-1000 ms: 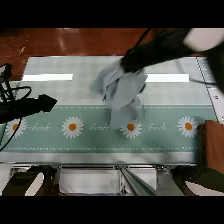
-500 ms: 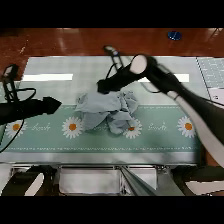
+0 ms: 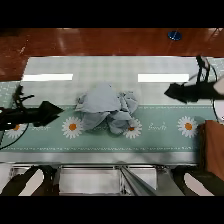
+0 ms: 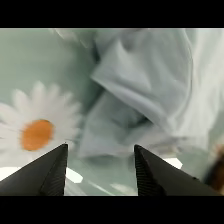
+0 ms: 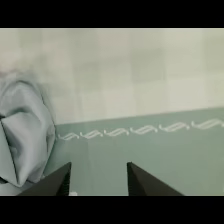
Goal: Fold the shirts.
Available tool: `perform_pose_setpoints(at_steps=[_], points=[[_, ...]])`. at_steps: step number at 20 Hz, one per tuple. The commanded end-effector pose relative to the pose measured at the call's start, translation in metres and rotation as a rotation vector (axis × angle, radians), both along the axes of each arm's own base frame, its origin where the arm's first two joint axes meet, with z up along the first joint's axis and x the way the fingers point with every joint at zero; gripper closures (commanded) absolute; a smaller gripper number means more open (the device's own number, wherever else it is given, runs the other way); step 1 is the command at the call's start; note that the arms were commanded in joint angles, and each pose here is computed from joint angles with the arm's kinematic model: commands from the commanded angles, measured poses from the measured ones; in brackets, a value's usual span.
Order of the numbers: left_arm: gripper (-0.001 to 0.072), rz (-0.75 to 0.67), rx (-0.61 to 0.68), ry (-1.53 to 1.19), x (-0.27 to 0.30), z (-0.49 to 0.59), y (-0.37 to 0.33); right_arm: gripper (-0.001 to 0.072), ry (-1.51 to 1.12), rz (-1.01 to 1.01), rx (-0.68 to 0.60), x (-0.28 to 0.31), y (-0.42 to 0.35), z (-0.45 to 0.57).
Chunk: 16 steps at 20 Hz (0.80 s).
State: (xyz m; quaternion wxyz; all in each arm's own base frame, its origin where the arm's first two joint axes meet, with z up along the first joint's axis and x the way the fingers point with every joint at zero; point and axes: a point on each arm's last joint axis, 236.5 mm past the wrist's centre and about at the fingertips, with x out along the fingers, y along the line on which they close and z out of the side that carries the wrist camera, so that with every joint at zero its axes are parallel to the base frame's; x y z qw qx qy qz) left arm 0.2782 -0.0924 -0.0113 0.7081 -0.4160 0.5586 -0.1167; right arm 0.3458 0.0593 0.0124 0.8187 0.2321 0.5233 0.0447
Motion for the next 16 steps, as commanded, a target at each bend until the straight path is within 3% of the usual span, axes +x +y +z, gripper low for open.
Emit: perform_pose_setpoints(at_steps=[1,11,12,13,14,16], points=[[0.0201,-0.046,-0.210,0.058,0.007,-0.017,-0.049,0.0305,0.066,-0.100,0.137,-0.053,0.006,-0.055],[0.0203,0.013,-0.104,-0.004,0.094,-0.052,-0.052,0.0305,0.184,0.062,0.136,-0.093,0.063,-0.090],[0.0294,-0.002,-0.096,-0.034,0.102,-0.047,-0.052,0.0305,0.212,0.090,0.139,-0.099,0.073,-0.097],[0.0548,-0.014,-0.089,-0.060,0.107,-0.043,-0.051,0.0306,0.230,0.097,0.153,-0.100,0.084,-0.104],[0.0688,-0.026,-0.083,-0.086,0.112,-0.037,-0.051,0.0305,0.235,0.097,0.179,-0.097,0.096,-0.109],[0.0691,-0.051,-0.097,-0.101,0.114,-0.028,-0.055,0.0306,0.240,0.105,0.262,-0.092,0.123,-0.113]])
